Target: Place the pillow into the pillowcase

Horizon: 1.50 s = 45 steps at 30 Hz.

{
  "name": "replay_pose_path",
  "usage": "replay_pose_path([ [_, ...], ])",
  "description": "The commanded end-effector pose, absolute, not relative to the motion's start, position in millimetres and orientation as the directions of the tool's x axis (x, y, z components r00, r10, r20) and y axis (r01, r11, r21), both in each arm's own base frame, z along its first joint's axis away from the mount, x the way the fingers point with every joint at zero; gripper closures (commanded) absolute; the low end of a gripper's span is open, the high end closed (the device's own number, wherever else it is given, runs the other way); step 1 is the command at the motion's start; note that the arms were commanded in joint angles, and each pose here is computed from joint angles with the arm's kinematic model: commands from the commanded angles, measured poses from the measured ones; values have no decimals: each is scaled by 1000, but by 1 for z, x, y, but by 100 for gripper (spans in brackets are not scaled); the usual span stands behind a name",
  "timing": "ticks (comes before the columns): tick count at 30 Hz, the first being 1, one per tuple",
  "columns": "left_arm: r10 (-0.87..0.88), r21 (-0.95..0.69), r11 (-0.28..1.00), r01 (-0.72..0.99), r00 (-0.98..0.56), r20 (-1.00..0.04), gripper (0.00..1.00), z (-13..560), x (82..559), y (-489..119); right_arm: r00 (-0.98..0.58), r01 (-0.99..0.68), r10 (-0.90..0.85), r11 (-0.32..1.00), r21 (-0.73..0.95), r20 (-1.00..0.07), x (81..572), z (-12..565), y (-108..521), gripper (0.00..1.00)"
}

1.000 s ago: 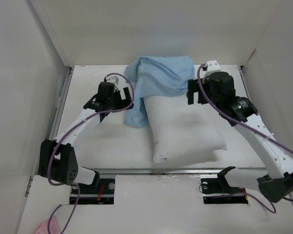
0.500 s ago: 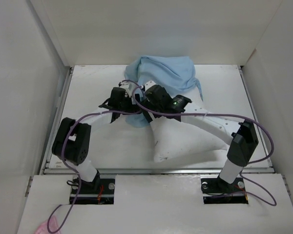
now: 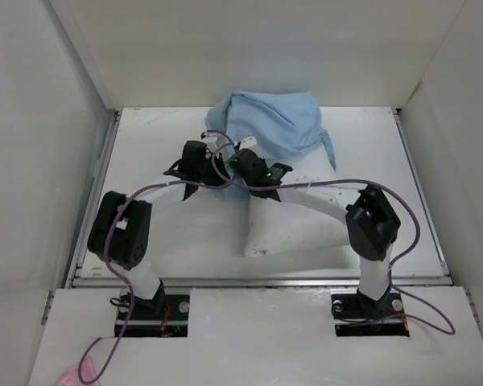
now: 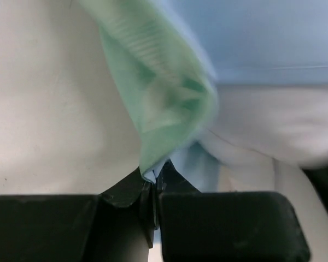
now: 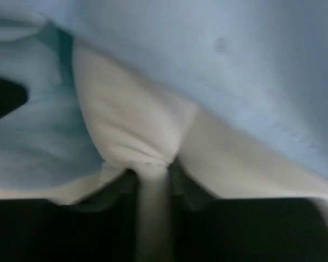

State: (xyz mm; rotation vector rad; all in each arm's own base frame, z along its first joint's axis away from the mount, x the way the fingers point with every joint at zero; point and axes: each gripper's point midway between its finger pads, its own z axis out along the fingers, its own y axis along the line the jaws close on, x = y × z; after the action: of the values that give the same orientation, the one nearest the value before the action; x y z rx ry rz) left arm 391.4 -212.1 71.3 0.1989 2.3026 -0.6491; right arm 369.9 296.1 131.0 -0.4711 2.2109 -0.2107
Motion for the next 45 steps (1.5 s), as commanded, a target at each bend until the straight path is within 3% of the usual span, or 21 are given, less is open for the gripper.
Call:
replay_pose_path([
  [1,-63,-391,787,476,-569,-820,100,154,386,-227,-582,-117,-230,973,-200,-780,406,120,272,79],
  [2,-74,-383,775,502,-531,-844,100,176,382,-230,-566,-89,-187,982,-166,-803,412,129,268,100],
  [6,-56,-363,772,521,-513,-856,100,205,361,-240,-320,-31,27,999,39,-947,436,228,260,100],
  [7,-54,-354,772,528,-500,-865,100,213,357,-245,-174,-27,153,987,160,-973,436,280,257,100],
  [11,-59,-398,660,638,-483,-873,100,259,310,-281,164,22,337,938,345,-927,430,383,219,100],
  [16,-100,-388,477,789,-390,-915,100,343,230,-314,326,93,362,907,411,-873,428,426,190,100],
  [26,-164,-397,308,864,-363,-917,100,442,156,-302,395,164,365,875,456,-843,459,378,193,100],
  [33,-192,-535,341,773,-500,-844,100,429,146,-288,436,308,354,805,507,-828,484,376,161,100],
  [38,-214,-665,495,559,-664,-717,100,368,144,-259,441,351,355,777,522,-825,497,384,141,100],
  [42,-230,-712,539,450,-734,-639,100,327,136,-246,299,170,344,898,405,-890,516,373,170,100],
  [45,-229,-694,542,474,-711,-664,100,323,146,-254,172,-60,323,946,318,-930,517,360,211,91],
])
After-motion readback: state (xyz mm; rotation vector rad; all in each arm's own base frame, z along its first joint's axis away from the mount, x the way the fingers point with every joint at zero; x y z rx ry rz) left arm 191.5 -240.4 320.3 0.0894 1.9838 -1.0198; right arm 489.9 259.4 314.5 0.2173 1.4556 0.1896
